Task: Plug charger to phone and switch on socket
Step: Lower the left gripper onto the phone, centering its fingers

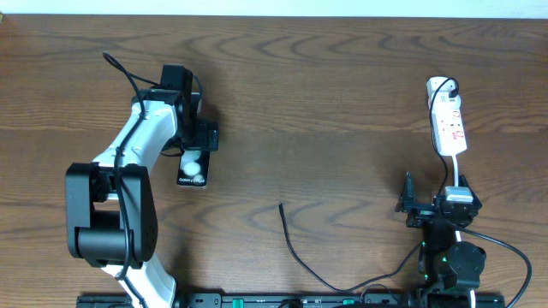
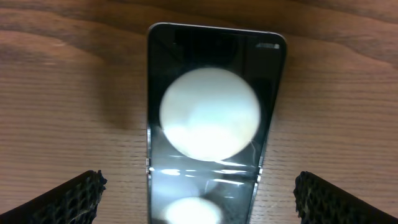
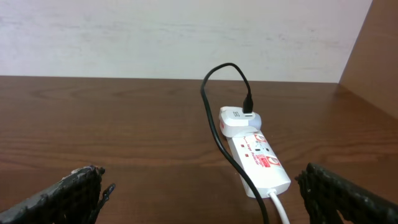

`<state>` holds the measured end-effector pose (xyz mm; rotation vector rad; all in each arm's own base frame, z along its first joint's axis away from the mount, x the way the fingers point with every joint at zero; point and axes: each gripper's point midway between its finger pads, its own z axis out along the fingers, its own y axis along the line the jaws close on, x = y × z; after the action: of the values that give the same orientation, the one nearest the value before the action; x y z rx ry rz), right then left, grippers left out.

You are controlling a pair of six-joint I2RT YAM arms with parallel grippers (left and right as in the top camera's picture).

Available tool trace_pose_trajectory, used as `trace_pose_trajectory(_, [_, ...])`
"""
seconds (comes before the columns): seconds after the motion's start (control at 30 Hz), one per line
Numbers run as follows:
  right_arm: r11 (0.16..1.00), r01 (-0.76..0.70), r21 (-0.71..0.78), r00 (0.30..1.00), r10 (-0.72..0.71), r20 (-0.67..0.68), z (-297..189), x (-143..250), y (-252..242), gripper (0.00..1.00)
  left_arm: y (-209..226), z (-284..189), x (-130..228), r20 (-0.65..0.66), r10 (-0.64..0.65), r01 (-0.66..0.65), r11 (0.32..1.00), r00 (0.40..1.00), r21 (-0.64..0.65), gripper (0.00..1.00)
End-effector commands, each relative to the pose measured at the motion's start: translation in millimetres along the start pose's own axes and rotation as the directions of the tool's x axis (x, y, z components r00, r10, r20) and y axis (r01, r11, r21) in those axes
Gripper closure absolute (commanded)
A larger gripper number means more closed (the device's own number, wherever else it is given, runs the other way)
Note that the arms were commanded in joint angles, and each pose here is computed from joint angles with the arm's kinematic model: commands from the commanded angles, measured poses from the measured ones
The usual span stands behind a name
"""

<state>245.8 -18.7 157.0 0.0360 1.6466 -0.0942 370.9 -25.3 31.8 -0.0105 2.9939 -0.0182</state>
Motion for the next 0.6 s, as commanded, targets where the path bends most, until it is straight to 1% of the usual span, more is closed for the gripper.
trace_pose_trajectory(0.0, [1.0, 0.008, 0.003, 1.0, -0.008, -0.001, 0, 1, -1, 0.01, 9, 8, 4, -0.022, -0.02, 0.019, 0.999, 1.0, -0.045, 0.02])
trace_pose_trajectory(0.27, [1.0, 0.008, 0.003, 1.0, -0.008, -0.001, 0, 1, -1, 0.01, 6, 26, 13, -0.077, -0.006, 0.002, 0.999, 0.997, -0.044, 0.02])
trace_pose_trajectory(0.57, [1.0, 0.008, 0.003, 1.0, -0.008, -0.001, 0, 1, -1, 0.01, -1, 28, 14, -0.083, 0.038, -0.042, 0.998, 0.996, -0.04, 0.02])
